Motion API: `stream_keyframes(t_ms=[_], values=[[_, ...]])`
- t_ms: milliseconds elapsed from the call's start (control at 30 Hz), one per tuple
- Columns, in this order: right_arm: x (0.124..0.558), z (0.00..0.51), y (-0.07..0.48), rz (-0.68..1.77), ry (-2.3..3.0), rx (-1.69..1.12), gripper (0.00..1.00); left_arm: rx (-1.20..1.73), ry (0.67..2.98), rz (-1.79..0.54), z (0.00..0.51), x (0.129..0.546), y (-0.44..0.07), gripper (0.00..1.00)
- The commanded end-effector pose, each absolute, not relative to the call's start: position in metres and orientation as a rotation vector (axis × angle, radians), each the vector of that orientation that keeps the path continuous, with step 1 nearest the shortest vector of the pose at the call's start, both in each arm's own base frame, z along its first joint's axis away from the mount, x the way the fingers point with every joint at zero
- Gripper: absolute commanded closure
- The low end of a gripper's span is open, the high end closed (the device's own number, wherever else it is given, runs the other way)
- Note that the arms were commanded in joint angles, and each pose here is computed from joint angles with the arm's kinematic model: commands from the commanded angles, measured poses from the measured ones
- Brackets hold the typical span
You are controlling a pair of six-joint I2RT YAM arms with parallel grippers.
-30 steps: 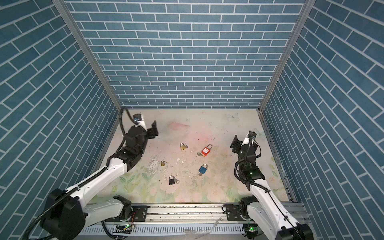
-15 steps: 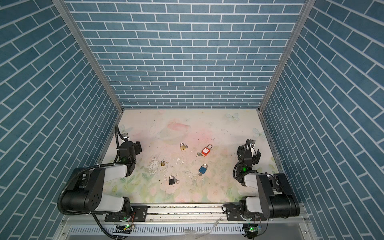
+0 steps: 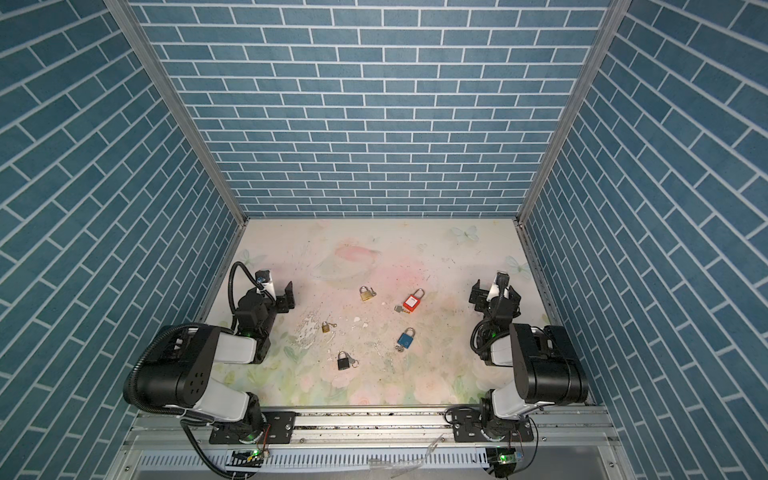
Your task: Lock with the key
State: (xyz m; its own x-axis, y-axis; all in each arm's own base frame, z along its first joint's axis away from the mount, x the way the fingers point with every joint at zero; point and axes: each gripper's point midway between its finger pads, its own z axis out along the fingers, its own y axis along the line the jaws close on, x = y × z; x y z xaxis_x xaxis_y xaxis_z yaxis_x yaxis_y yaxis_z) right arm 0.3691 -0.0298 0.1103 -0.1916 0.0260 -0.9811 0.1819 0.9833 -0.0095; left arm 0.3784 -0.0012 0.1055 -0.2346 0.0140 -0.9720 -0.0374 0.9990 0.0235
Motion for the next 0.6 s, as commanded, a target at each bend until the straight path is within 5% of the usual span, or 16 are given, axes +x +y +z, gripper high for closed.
stream_keyframes(t_ms=[0,567], values=[[0.3727,0.1164,-0.0278,-0.133,1.741,0.135,0.02,0.013,1.752,0.049,0.1210,0.3833,-0.0055,0.15],[0.3731,0.1172,-0.0276,-0.132,1.739,0.135,0.02,0.023,1.760,0.043,0.1194,0.3854,-0.0072,0.15]])
